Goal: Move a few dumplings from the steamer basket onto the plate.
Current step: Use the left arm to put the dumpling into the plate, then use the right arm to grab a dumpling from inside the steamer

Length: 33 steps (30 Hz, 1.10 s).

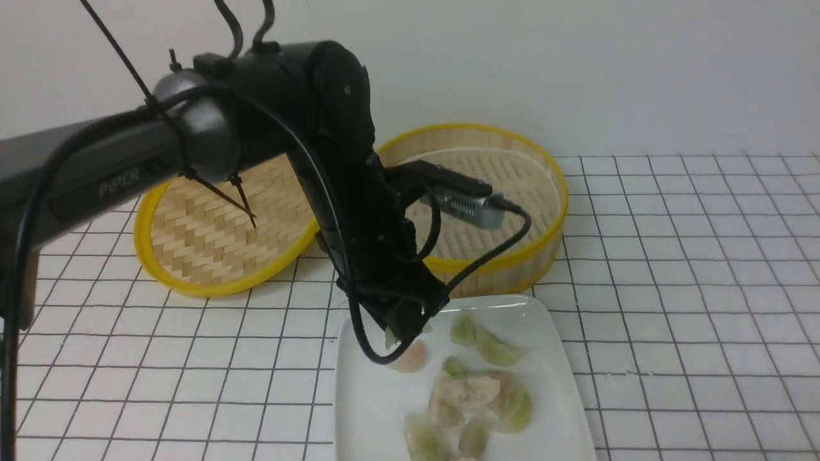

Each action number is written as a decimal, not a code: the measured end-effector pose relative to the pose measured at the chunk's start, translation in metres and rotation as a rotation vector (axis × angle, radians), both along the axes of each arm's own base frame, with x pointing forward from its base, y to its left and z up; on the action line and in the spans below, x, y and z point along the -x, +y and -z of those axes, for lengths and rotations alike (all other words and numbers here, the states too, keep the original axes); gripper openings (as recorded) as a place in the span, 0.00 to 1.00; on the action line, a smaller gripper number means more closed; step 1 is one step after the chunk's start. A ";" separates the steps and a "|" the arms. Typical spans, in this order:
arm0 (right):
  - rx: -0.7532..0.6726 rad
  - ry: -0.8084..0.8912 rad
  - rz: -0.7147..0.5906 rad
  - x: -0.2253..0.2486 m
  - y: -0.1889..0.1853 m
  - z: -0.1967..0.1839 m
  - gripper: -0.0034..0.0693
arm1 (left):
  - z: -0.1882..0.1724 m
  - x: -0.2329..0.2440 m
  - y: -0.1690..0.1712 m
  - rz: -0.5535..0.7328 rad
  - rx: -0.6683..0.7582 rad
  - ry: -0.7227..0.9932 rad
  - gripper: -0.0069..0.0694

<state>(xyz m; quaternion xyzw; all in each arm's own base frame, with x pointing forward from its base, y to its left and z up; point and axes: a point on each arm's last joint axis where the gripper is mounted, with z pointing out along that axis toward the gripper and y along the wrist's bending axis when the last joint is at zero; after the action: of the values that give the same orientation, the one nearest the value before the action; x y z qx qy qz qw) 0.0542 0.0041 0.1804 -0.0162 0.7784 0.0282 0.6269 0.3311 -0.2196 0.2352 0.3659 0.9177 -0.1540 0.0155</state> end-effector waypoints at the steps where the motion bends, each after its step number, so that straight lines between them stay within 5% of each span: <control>1: 0.000 0.000 0.000 0.000 0.000 0.000 0.03 | 0.004 0.000 -0.002 0.006 -0.004 0.004 0.28; 7: 0.000 0.000 0.000 0.000 0.000 0.000 0.03 | 0.018 0.003 -0.011 0.033 -0.030 0.026 0.37; 10: 0.000 0.000 0.000 0.000 0.000 0.000 0.03 | 0.019 0.008 -0.018 0.057 -0.031 0.025 0.57; 15: -0.001 0.000 0.000 0.000 0.000 0.000 0.03 | 0.015 0.005 -0.024 0.060 -0.016 -0.035 0.72; 18: 0.000 0.000 0.000 0.000 0.000 0.000 0.03 | 0.001 -0.017 -0.025 0.001 0.012 -0.217 0.67; 21: 0.000 0.000 0.000 0.000 0.000 0.000 0.03 | -0.025 -0.047 -0.018 -0.079 0.056 -0.382 0.44; 22: 0.000 0.000 0.000 0.000 0.000 0.000 0.03 | -0.034 -0.061 -0.014 -0.092 0.070 -0.438 0.29; 25: 0.000 0.000 0.000 0.000 0.000 0.000 0.03 | -0.050 -0.096 -0.001 -0.096 0.110 -0.546 0.13; 33: 0.000 0.000 0.000 0.000 0.000 0.000 0.03 | -0.026 -0.173 0.024 -0.095 0.297 -0.560 0.10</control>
<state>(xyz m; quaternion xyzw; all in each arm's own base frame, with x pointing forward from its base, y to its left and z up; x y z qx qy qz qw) 0.0542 0.0041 0.1804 -0.0162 0.7784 0.0282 0.6269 0.5044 -0.1954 0.2607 0.3444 0.8613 -0.1787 0.3280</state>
